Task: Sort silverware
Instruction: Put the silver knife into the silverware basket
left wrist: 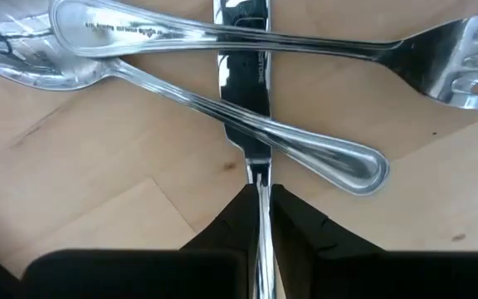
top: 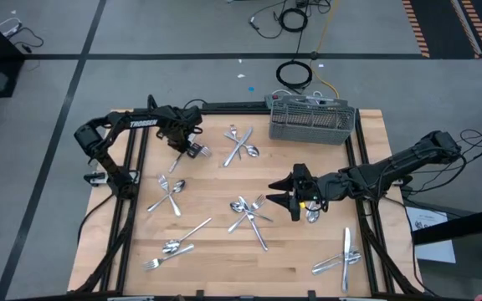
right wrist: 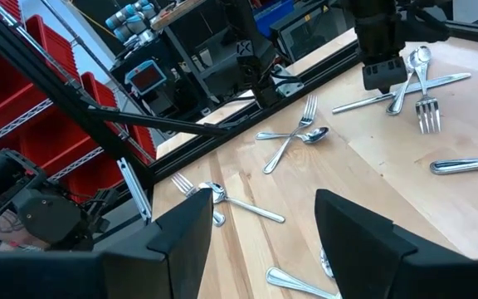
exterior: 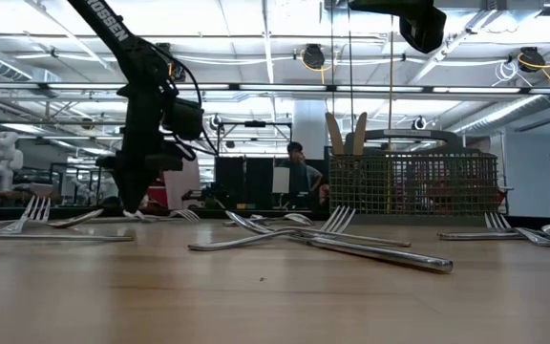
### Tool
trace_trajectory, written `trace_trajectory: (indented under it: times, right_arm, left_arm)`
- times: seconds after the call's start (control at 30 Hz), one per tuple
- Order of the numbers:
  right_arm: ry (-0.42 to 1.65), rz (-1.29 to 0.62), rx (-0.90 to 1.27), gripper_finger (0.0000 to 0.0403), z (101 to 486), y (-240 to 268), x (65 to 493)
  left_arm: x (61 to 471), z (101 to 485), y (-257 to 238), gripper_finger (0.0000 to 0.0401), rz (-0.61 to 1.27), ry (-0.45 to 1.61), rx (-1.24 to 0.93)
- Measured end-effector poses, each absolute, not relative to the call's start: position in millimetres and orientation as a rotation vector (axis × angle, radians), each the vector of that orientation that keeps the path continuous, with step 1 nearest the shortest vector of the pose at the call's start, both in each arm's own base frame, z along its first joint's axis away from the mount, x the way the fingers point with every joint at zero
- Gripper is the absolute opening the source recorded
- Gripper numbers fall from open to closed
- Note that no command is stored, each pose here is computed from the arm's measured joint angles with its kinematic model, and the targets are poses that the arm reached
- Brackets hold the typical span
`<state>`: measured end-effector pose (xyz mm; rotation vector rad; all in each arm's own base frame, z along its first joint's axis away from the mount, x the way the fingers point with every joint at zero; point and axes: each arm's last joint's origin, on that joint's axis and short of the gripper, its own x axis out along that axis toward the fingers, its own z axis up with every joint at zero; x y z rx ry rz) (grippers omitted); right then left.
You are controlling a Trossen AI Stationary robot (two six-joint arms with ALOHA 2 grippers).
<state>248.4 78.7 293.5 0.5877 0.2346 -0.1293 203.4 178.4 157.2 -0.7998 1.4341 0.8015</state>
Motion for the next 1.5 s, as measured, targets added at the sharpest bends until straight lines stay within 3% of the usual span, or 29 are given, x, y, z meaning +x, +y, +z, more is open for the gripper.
trace_trajectory:
  times: [0.27,0.7,1.27,1.5]
  right_arm:
    - [0.236,-0.13,0.589,0.0203,293,79,248]
    - [0.254,-0.136,0.578,0.0203,292,79,248]
    - [0.259,-0.133,0.587,0.0203,291,80,247]
    - [0.278,-0.14,0.596,0.0203,289,80,247]
  left_arm:
    - [203,157,179,0.0049,0.845,1.432,-0.789]
    - [203,155,179,0.0144,0.83,1.428,-0.771]
    - [208,138,183,0.0145,0.794,1.461,-0.761]
    - [209,138,183,0.0116,0.761,1.465,-0.757]
